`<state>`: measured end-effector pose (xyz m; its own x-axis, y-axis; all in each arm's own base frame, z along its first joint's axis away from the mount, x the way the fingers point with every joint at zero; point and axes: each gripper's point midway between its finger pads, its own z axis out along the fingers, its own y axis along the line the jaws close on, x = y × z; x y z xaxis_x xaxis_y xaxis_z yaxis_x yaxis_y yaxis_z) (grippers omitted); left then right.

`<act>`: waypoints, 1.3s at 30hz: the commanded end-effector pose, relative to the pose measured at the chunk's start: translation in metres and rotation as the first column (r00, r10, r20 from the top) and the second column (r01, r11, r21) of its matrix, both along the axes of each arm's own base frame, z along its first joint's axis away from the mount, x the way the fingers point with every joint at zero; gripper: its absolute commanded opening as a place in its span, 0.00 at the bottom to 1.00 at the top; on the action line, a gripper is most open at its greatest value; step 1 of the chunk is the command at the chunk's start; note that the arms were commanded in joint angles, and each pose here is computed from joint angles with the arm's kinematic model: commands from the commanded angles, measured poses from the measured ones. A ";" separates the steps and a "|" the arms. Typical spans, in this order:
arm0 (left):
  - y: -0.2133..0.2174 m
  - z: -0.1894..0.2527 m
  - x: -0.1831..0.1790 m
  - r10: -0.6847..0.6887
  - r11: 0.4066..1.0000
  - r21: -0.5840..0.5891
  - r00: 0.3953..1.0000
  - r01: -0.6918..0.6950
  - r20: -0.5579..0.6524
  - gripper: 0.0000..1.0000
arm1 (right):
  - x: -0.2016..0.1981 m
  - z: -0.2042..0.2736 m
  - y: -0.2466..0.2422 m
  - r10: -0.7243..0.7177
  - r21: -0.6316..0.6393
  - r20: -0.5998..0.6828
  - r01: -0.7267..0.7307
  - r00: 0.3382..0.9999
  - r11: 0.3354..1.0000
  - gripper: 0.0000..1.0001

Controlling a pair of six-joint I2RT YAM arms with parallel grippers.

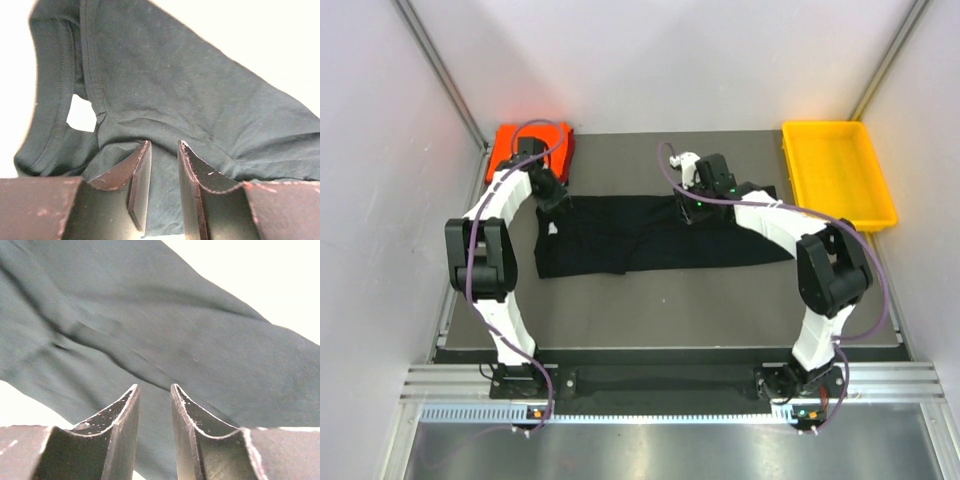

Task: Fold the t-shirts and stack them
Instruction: Fold the tshirt

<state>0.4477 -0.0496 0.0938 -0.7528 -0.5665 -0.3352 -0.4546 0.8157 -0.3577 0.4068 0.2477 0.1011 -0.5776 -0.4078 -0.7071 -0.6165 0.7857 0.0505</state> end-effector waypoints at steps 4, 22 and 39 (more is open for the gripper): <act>0.028 0.033 -0.029 0.040 0.999 -0.019 0.999 -0.040 0.021 0.29 | -0.015 0.041 0.073 -0.113 0.187 0.080 0.097 0.990 0.978 0.37; 0.027 -0.024 -0.141 0.066 0.993 -0.085 0.985 -0.080 -0.160 0.07 | -0.115 0.037 0.170 0.287 0.033 0.390 -0.325 0.875 0.945 0.61; 0.062 -0.050 -0.150 0.139 0.987 0.114 0.962 -0.115 -0.233 0.03 | -0.137 0.002 0.227 0.523 -0.363 0.520 -0.380 0.675 0.851 0.68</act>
